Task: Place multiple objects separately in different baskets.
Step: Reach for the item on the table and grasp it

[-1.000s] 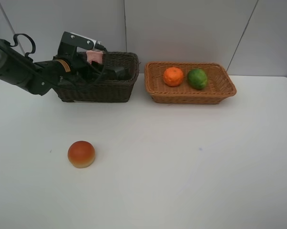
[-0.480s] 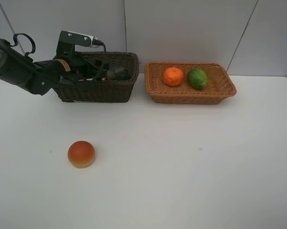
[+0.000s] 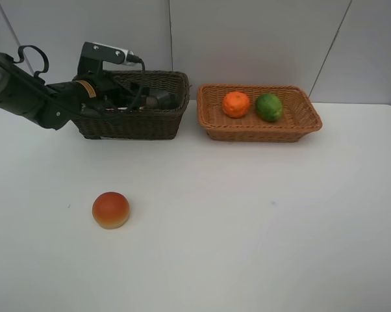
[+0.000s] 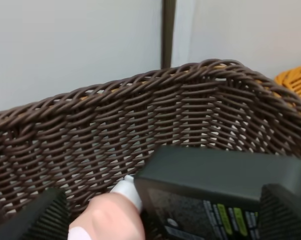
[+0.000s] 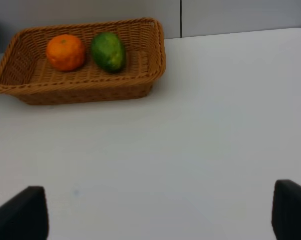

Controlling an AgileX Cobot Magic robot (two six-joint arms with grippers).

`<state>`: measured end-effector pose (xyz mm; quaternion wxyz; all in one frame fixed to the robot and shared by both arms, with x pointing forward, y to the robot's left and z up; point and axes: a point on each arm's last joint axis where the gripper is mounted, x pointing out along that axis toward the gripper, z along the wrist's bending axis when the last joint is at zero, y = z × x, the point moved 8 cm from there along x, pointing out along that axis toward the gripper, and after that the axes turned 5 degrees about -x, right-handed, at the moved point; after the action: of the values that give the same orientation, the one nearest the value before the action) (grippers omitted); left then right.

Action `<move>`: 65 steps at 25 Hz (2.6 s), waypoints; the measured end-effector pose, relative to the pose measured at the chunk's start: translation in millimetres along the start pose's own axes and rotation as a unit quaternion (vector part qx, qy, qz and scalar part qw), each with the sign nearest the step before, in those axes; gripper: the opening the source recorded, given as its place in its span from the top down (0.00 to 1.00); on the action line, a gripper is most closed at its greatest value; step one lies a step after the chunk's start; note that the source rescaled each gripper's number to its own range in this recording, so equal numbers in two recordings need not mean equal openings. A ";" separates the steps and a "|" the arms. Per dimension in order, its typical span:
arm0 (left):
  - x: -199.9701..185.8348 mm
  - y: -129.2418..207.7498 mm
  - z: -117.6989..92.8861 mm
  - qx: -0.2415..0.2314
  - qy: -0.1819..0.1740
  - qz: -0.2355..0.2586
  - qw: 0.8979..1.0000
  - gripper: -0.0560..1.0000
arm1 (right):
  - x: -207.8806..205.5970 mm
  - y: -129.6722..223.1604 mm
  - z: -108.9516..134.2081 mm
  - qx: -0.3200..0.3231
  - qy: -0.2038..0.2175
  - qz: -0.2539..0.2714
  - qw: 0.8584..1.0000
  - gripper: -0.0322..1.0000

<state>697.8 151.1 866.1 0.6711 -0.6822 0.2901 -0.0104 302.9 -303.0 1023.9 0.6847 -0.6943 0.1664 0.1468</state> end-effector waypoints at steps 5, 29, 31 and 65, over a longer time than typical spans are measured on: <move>-3.4 -8.8 -4.2 0.016 0.010 -0.008 1.000 0.02 | 0.0 0.0 -0.1 0.000 0.000 0.000 1.000 0.04; -120.0 -68.9 -7.5 0.080 -0.115 0.162 0.977 0.02 | 0.0 0.0 0.0 0.000 0.000 0.000 1.000 0.04; -133.0 -64.2 -9.6 0.089 -0.130 0.195 0.968 0.02 | 0.0 0.0 0.0 0.000 0.000 0.000 1.000 0.04; -179.8 54.8 -81.9 0.232 0.067 0.531 0.812 0.02 | 0.0 0.0 0.0 0.000 0.000 0.000 1.000 0.04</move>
<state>494.3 154.0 891.2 0.6892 -0.2436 0.6407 0.2347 302.9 -303.0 1023.9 0.6847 -0.6943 0.1664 0.1468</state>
